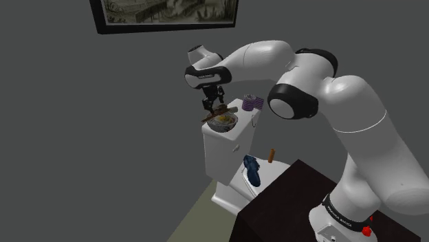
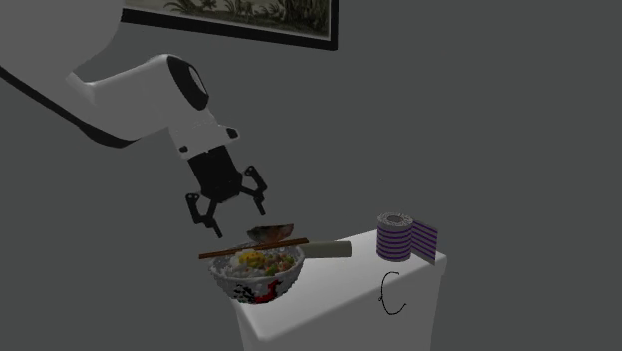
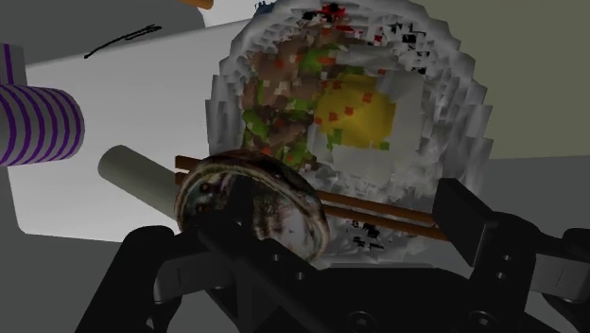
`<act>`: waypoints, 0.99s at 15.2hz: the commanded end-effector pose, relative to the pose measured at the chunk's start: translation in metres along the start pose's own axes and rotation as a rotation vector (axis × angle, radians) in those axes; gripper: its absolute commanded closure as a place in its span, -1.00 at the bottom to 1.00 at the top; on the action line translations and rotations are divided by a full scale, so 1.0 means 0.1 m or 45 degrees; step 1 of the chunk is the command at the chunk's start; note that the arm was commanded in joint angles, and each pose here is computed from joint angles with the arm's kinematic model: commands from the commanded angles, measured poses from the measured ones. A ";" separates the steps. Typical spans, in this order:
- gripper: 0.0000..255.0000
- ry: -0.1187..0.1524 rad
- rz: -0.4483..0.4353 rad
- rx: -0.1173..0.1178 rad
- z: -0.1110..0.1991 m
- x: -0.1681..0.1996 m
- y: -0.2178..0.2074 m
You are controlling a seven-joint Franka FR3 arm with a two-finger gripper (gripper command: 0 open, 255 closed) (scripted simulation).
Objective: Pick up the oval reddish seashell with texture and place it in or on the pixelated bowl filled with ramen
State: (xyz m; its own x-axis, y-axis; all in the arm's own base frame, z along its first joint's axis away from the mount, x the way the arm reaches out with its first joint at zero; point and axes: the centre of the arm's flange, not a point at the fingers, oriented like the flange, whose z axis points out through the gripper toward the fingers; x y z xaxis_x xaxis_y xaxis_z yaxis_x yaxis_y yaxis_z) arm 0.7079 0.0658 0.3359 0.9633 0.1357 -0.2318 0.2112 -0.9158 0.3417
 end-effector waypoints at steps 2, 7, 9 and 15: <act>-1.00 -0.022 -0.038 -0.144 0.10 0.53 -0.14; -1.00 -0.022 -0.038 -0.144 0.23 0.52 -0.13; -1.00 -0.022 -0.038 -0.144 0.23 0.52 -0.13; 1.00 -0.020 -0.033 -0.147 0.10 0.46 -0.26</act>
State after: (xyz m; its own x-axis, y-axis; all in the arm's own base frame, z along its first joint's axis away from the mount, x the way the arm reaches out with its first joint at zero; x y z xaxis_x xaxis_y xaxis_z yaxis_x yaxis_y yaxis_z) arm 0.7164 0.0584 0.3453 0.9644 0.1249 -0.2329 0.2069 -0.9052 0.3712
